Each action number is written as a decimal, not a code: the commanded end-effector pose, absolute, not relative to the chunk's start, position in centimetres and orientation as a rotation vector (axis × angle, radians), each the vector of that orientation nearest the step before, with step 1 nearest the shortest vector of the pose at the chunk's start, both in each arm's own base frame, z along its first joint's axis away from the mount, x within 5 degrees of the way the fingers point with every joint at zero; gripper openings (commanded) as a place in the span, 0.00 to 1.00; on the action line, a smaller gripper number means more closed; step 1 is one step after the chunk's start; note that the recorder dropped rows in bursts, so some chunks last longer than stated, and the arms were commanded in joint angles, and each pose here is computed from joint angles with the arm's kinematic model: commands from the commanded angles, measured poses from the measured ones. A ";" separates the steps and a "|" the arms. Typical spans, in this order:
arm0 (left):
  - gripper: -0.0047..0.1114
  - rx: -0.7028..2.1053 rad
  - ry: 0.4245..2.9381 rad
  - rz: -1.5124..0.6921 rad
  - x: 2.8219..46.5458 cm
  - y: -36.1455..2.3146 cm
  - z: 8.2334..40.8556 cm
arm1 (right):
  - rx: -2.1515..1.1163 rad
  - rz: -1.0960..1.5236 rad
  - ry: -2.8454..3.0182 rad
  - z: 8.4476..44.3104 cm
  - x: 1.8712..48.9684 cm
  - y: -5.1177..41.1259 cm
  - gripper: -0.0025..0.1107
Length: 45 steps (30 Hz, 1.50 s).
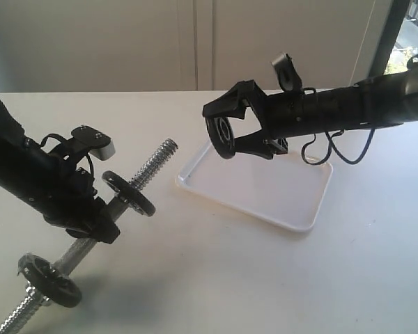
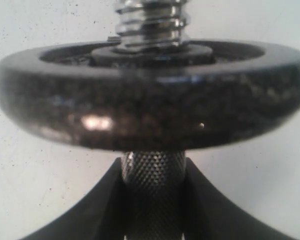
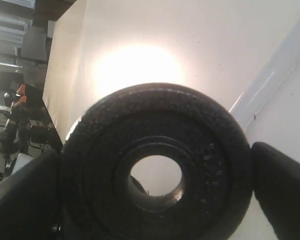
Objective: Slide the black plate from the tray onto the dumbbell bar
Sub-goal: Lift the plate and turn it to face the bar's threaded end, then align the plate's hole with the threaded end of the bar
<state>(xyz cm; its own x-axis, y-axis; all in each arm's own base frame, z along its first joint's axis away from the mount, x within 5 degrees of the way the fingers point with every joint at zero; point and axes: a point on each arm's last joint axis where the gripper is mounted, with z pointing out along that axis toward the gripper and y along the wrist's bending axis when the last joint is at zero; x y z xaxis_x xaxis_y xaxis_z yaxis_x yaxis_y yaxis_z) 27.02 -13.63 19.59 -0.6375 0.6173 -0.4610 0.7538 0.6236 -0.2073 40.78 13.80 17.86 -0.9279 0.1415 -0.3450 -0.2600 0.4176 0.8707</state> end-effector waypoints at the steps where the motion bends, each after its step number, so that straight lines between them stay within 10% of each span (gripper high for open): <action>1: 0.04 1.010 2.412 -0.674 26.9 -14.5 22.1 | -0.033 1.668 2.161 18.6 41.5 13.9 0.02; 45: 0.04 1.046 2.369 -0.701 26.9 -14.7 22.3 | -0.166 1.860 2.139 17.8 40.0 18.9 0.02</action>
